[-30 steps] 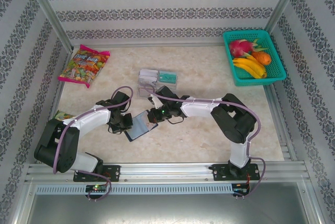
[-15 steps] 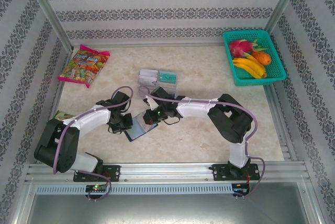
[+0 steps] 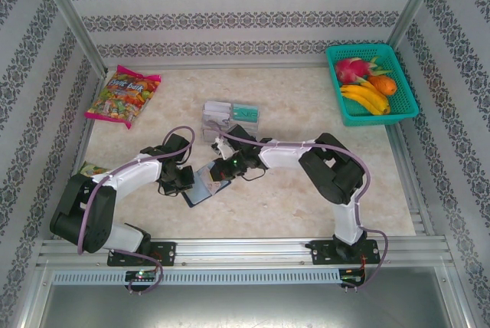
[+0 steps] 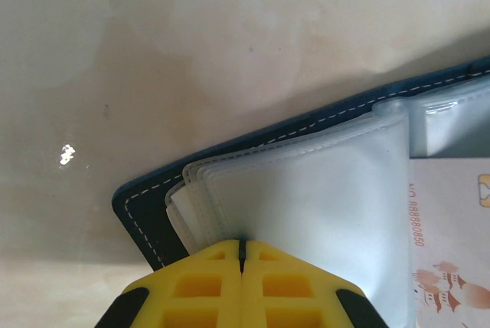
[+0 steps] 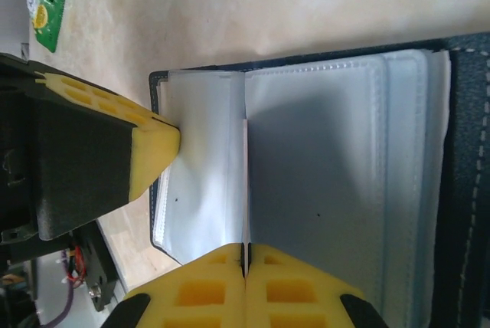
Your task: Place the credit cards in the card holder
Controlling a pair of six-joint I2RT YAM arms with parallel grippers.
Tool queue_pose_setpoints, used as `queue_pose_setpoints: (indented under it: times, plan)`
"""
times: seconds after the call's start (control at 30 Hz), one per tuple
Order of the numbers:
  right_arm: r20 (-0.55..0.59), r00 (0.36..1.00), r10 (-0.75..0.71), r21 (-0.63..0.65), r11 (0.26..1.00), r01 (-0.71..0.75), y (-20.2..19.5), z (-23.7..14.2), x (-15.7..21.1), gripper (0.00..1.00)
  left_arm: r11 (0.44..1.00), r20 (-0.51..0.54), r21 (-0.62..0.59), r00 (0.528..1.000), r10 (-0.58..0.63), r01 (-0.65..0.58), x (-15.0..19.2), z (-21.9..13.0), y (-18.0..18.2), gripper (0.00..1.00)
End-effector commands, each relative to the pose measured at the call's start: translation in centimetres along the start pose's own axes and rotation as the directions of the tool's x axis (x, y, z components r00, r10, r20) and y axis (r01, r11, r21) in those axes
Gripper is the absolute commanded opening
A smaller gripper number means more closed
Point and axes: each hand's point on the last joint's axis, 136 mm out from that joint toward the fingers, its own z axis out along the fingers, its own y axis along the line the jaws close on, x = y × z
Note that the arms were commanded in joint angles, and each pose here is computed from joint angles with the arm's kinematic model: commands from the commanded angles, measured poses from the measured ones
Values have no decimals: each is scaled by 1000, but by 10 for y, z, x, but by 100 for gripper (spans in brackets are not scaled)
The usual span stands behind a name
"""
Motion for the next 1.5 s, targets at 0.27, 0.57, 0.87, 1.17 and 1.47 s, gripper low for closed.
queue_pose_setpoints:
  times: [0.27,0.57,0.87,1.17,1.47]
  plan:
    - [-7,1000,23,-167,986,-24,16,-7,-9,0,995,-24,-98,1000,6,-9,9,22,27,0]
    - [16,999,30,-143,989,-28,7,-5,-6,0,996,-23,-94,1000,8,-10,8,19,25,0]
    - [45,999,13,-139,990,-7,14,-19,-10,0,997,-15,-81,1000,9,-10,7,16,22,0]
    - [29,999,27,-125,992,-24,6,-9,-8,0,997,-10,-81,1000,10,-10,6,13,22,0]
    - [8,999,51,-99,994,-50,-6,0,-2,0,997,-3,-78,1000,10,-11,4,10,21,0]
